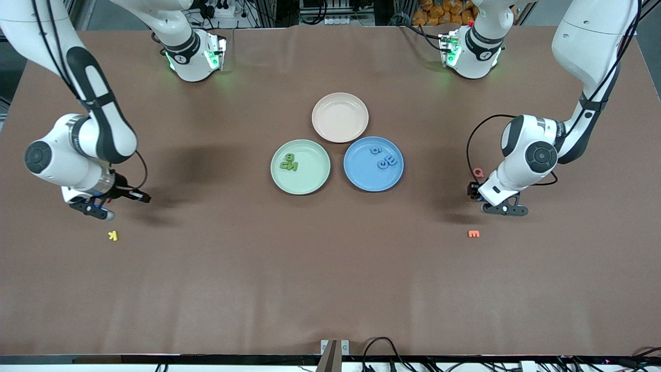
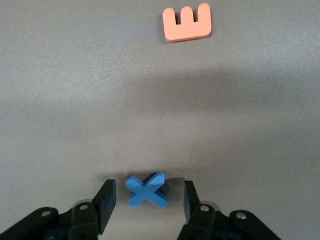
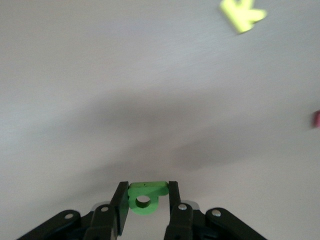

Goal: Sort letters by color into matching plates
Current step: 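Carry the green letter to the green plate with the right gripper, then release the green letter while the left gripper carries the x to the blue plate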

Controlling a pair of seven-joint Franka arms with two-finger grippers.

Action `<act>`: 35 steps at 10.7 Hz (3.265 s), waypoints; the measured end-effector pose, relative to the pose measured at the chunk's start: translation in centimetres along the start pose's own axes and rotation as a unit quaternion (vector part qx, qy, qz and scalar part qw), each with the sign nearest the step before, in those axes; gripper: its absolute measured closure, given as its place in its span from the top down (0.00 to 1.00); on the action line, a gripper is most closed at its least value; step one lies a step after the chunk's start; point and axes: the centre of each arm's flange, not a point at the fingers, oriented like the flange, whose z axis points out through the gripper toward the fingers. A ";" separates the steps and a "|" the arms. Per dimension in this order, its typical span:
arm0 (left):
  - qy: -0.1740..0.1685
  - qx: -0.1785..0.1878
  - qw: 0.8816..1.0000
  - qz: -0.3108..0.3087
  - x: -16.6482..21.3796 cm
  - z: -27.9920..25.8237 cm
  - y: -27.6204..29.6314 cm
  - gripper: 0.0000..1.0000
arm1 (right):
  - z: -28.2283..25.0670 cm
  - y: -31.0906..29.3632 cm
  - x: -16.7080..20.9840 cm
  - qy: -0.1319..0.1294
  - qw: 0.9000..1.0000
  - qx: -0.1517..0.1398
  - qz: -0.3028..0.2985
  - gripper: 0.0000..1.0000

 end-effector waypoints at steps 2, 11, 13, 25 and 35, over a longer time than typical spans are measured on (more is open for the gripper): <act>0.001 -0.001 1.000 -0.002 -0.1 0.3 -0.2 0.60 | -0.6 -6.1 -1.9 -0.004 1.000 -0.002 0.012 0.37; 0.007 -0.003 1.000 -0.008 -0.2 0.3 -0.6 0.34 | 0.9 -26.0 -14.2 -0.009 1.000 -0.018 0.013 0.37; -0.001 0.003 1.000 -0.015 -0.2 -0.6 -0.6 0.34 | 1.3 -28.9 -17.2 -0.009 1.000 -0.021 0.009 0.37; -0.017 0.021 0.982 -0.189 -2.8 -6.6 15.1 0.34 | 4.3 -39.6 -24.6 -0.019 0.998 -0.040 0.053 0.52; -0.024 0.001 0.936 -0.351 -6.9 -8.2 26.6 0.34 | 1.7 -30.0 -11.0 0.003 0.998 -0.045 -0.053 1.00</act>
